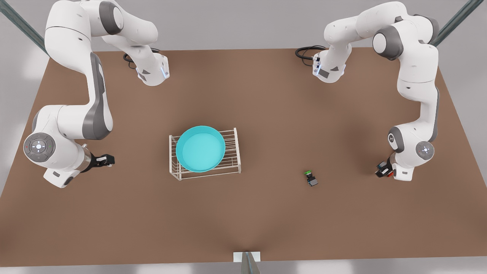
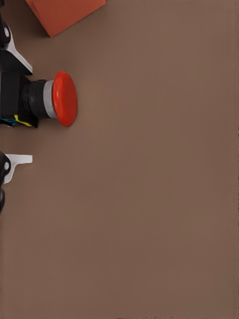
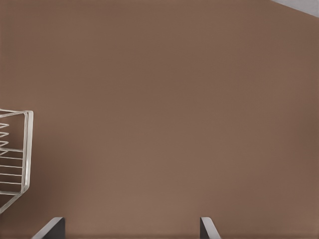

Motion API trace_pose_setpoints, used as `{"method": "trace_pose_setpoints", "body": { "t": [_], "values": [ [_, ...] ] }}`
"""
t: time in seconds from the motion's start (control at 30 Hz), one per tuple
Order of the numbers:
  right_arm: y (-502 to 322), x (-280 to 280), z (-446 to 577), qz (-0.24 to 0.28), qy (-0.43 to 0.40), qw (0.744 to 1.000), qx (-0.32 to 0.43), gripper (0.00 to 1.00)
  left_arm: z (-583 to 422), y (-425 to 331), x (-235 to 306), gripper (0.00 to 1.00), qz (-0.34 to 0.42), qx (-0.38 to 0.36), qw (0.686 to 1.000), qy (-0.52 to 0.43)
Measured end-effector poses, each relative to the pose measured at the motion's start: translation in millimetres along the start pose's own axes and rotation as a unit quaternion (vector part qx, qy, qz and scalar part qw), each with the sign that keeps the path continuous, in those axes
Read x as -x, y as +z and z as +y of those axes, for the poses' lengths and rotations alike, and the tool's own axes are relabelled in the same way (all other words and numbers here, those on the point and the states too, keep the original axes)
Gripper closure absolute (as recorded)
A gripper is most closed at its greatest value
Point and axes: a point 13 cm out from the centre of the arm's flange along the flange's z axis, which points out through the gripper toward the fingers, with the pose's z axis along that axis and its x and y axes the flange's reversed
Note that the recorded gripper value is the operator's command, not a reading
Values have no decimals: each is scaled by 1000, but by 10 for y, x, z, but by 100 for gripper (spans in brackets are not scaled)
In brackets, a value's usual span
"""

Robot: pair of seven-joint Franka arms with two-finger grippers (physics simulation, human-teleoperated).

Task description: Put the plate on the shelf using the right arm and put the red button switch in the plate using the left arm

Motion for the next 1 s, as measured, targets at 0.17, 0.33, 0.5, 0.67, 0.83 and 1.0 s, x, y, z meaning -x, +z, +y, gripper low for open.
{"method": "trace_pose_setpoints", "body": {
  "t": [0.17, 0.33, 0.5, 0.67, 0.83, 1.0],
  "values": [
    [0, 0, 0, 0, 0, 1000, 0, 0, -18, -32, 25, 43, -4, -3, 1000, -1],
    [0, 0, 0, 0, 0, 1000, 0, 0, -42, -84, 49, 57, -8, -4, 1000, -1],
    [0, 0, 0, 0, 0, 1000, 0, 0, -659, -832, 169, 57, -49, -22, 998, 26],
    [0, 0, 0, 0, 0, 1000, 0, 0, -2314, -2074, -505, 57, -58, -54, 992, 96],
    [0, 0, 0, 0, 0, 1000, 0, 0, -3570, -2840, -2088, 57, -23, -65, 987, 147],
    [1, -2, -8, 0, 0, 1000, 0, 0, -4405, -3165, -3699, 57, 19, -76, 983, 164]
  ]
}}
